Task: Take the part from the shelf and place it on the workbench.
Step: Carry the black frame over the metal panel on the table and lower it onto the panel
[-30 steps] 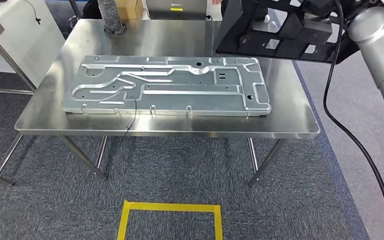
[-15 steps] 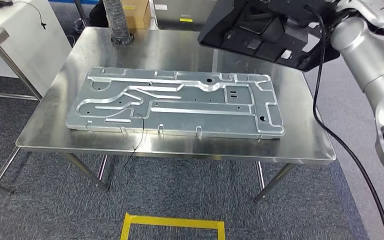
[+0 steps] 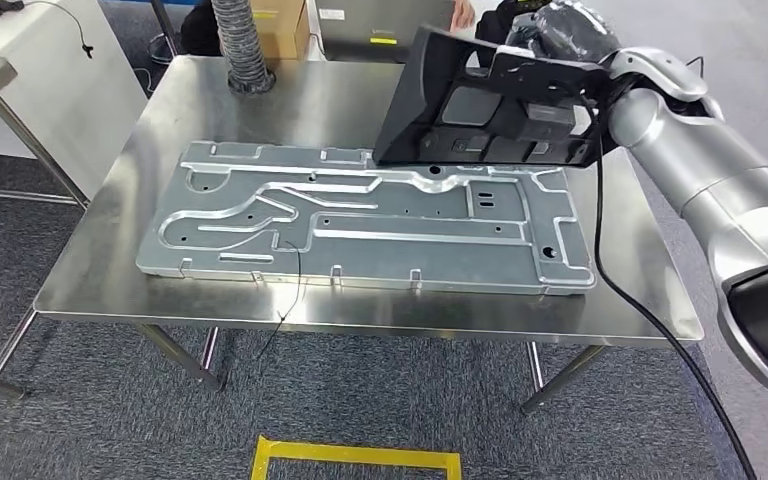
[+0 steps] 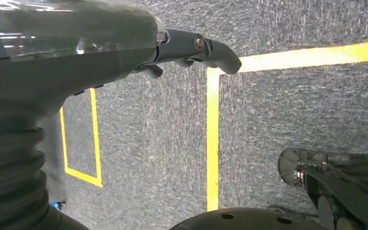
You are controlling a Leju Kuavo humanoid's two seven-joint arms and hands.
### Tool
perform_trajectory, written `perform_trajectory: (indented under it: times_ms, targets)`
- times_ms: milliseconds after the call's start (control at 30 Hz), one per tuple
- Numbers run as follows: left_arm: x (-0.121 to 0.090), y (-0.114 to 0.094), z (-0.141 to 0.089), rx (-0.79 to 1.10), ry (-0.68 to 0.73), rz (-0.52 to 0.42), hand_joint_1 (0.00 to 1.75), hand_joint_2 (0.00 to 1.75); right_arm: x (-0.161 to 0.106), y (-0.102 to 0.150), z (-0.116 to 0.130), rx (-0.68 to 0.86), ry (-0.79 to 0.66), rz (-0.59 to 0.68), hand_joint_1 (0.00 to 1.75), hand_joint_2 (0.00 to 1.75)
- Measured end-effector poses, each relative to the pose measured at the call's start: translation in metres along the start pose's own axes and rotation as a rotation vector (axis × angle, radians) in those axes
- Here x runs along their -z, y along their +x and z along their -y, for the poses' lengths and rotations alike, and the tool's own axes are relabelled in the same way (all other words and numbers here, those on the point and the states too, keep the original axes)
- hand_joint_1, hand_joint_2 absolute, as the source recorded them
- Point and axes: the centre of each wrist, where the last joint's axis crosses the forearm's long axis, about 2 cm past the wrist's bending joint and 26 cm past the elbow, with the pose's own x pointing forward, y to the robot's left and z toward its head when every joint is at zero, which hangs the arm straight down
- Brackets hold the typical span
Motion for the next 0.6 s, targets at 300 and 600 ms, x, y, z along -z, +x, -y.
perform_trajectory:
  times_ms: [300,600]
  targets:
    - [0.000,0.001,0.001,0.031,-0.009,0.004,0.00,1.75,-0.002,0.011,-0.031,0.000,0.079,0.041,0.00,0.00]
    - [0.000,0.002,0.001,0.037,-0.012,0.000,0.00,1.75,-0.001,0.014,-0.027,-0.001,0.065,0.055,0.00,0.00]
